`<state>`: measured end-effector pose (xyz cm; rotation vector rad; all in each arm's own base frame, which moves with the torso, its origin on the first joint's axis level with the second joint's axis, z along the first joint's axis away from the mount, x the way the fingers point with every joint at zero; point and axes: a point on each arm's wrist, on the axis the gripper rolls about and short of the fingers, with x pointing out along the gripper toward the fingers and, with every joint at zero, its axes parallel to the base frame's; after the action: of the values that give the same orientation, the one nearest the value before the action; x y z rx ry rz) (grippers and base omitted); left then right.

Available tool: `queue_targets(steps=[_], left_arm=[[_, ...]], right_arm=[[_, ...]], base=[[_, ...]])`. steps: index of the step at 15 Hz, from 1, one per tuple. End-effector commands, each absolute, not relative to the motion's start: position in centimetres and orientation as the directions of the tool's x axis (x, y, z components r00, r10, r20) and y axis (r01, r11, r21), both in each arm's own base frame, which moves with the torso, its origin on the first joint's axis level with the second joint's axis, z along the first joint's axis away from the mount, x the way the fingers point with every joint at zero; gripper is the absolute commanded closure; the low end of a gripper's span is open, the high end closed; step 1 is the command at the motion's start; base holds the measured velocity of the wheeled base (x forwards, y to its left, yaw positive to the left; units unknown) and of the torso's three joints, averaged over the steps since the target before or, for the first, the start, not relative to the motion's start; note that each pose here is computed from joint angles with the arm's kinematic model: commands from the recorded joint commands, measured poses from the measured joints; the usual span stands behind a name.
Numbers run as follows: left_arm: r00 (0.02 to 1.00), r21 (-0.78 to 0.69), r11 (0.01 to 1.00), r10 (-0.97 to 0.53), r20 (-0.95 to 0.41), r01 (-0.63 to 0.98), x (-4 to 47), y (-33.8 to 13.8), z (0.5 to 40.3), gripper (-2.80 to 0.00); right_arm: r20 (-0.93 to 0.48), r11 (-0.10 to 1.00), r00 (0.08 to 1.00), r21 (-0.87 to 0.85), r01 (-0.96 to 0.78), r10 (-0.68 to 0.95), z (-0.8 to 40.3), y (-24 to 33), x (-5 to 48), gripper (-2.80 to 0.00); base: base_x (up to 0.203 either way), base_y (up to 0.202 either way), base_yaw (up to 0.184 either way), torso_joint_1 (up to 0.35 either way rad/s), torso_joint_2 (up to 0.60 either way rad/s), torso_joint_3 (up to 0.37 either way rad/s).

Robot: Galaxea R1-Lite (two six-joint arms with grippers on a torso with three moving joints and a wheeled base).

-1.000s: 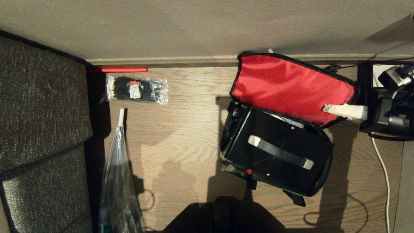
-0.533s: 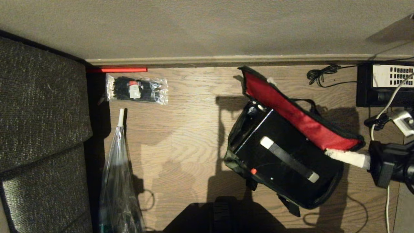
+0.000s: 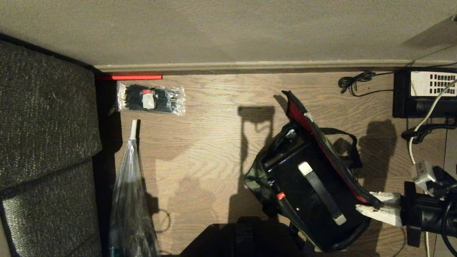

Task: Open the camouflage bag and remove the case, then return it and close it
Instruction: Close the top of the storage box

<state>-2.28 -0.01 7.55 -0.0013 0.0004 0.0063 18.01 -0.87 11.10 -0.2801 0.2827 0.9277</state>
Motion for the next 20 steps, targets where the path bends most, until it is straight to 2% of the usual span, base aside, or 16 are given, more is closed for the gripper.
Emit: queue_targets(steps=[1,6,13,14,20], left_arm=[[1.0,-0.002,1.0,0.008,0.0,-0.008,-2.3,0.0,7.5,0.0],[1.0,-0.002,1.0,0.008,0.0,-0.008,-2.3,0.0,7.5,0.0],[1.0,-0.002,1.0,0.008,-0.001,-0.008,-2.3,0.0,7.5,0.0],[1.0,-0.002,1.0,0.008,-0.001,-0.008,-2.3,0.0,7.5,0.0],[1.0,-0.002,1.0,0.007,-0.001,-0.007,-2.3,0.0,7.5,0.0]], right_arm=[[-0.369,0.544,0.557,-0.148,-0.826,0.744,10.7,-0.9,18.0,-2.8],[-0.341,0.55,0.574,-0.175,-0.817,0.744,12.2,-1.0,18.7,-2.8],[-0.295,0.544,0.591,-0.231,-0.807,0.751,14.6,-1.8,26.1,-2.8],[-0.295,0.541,0.588,-0.233,-0.808,0.753,14.5,-1.8,27.0,0.0],[-0.287,0.525,0.592,-0.281,-0.803,0.753,14.7,-1.5,28.1,0.0]], base=[[0.0,0.0,0.0,0.0,0.0,0.0],[0.0,0.0,0.0,0.0,0.0,0.0],[0.0,0.0,0.0,0.0,0.0,0.0],[0.0,0.0,0.0,0.0,0.0,0.0],[0.0,0.0,0.0,0.0,0.0,0.0]])
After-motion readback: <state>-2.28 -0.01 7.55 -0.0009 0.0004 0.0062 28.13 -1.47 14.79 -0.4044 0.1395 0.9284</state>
